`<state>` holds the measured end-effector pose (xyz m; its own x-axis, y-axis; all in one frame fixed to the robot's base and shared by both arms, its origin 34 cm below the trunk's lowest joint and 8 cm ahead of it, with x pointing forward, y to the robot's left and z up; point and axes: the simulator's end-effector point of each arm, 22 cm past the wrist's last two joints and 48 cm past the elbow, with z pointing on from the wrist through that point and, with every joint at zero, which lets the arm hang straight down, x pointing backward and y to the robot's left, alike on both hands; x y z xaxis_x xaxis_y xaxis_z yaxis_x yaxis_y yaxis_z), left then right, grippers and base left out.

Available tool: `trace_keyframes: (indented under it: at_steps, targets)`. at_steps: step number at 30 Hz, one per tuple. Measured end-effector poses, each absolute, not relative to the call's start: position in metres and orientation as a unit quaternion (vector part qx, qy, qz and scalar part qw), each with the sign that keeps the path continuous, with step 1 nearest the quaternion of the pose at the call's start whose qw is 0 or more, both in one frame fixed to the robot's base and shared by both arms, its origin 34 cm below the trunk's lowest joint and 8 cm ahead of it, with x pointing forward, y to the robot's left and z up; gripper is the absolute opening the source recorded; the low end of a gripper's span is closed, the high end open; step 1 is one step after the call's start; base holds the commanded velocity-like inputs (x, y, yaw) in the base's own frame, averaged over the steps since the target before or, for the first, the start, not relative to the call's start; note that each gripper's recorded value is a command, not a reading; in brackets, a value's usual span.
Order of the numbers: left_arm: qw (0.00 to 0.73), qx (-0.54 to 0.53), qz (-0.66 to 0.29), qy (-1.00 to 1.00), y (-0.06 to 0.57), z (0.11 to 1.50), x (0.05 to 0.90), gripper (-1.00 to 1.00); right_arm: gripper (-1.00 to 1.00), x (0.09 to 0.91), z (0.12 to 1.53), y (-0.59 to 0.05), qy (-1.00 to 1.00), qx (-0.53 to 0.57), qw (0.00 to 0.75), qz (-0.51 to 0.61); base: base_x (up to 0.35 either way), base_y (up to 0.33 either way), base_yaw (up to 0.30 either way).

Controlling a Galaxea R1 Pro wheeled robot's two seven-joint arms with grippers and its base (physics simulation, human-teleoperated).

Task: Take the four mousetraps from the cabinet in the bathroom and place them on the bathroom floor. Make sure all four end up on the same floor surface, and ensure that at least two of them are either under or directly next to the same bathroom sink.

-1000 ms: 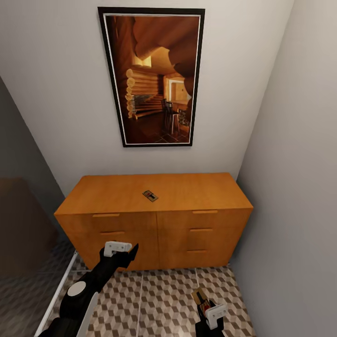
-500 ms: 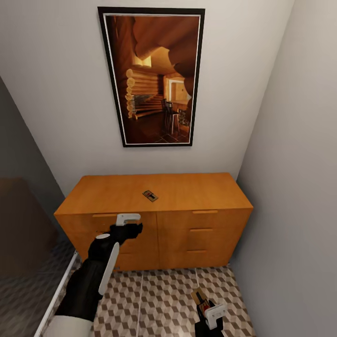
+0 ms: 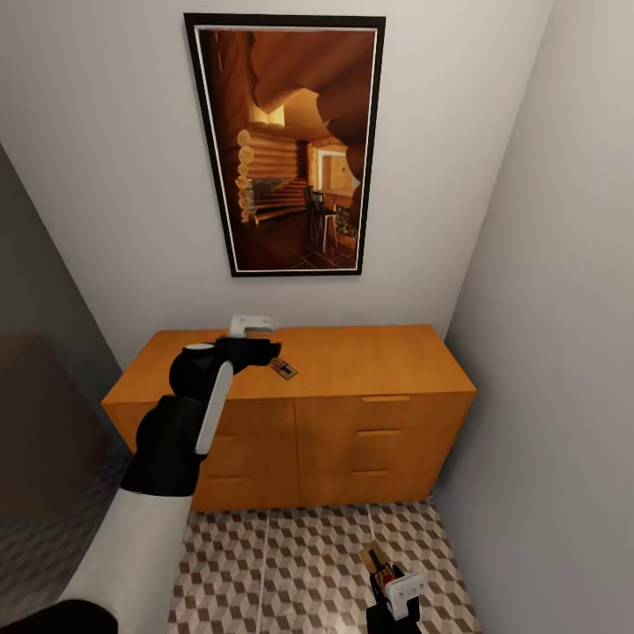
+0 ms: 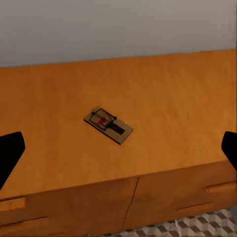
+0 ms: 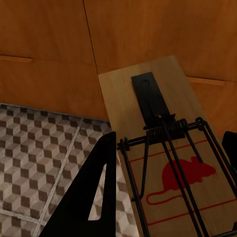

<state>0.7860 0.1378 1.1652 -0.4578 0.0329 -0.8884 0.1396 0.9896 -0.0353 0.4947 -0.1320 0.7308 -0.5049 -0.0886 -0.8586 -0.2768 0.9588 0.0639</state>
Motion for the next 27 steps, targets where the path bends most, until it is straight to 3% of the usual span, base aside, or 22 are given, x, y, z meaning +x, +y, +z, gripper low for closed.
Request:
trace_keyframes:
  at_steps: [27]
  targets:
    - [0.547, 0.082, -0.052, 0.831, 0.12, 1.198, 0.777, 1.0, -1.0, 0.495, 0.731, -0.132, 0.862, -0.106, 0.486, 0.097, 0.024, 0.0, 0.0]
